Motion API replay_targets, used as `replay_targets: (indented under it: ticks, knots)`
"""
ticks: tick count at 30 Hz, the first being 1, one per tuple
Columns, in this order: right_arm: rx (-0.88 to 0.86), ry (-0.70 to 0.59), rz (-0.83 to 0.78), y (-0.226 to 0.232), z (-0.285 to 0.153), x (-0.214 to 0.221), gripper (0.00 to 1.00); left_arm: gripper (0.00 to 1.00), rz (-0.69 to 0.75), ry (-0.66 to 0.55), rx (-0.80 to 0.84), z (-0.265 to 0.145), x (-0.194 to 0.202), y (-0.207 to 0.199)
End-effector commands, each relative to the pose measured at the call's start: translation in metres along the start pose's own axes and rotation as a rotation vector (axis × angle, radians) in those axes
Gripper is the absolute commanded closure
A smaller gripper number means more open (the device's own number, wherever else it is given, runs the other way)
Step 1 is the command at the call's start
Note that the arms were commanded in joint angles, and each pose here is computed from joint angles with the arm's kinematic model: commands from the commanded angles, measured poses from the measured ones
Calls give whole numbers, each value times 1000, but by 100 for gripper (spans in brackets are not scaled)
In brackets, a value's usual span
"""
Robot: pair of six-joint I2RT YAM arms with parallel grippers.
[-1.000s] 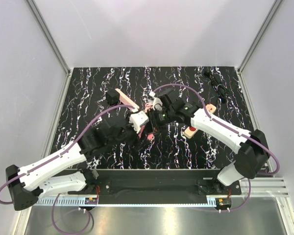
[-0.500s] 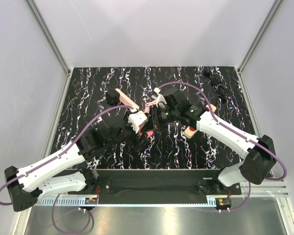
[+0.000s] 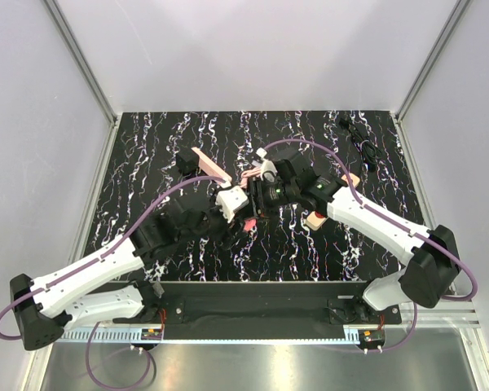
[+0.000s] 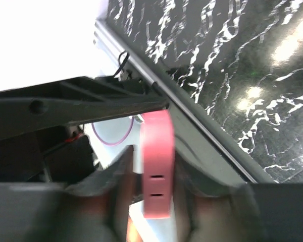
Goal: Insert the plug
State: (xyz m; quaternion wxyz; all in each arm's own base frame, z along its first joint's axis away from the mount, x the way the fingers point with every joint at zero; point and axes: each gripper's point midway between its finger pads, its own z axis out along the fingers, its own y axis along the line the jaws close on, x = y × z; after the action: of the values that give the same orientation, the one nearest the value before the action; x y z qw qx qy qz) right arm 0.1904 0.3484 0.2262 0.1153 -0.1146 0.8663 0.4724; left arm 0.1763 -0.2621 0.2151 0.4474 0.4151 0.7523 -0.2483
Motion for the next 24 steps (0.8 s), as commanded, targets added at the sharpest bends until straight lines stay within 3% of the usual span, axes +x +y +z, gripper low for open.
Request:
replay_targets:
  ticks: [1, 2, 6, 24]
  knots:
    - [-81, 26, -30, 18, -2, -1, 53, 100, 30, -70, 34, 1, -21, -6]
    - [-73, 42, -22, 15, 1, 2, 48, 100, 33, -67, 36, 2, -20, -6]
    - [-45, 84, -24, 7, 5, 6, 46, 100, 45, -62, 53, 2, -18, -8]
    - [-18, 152, -8, -2, 20, 12, 61, 100, 69, -31, 66, 7, -11, -9]
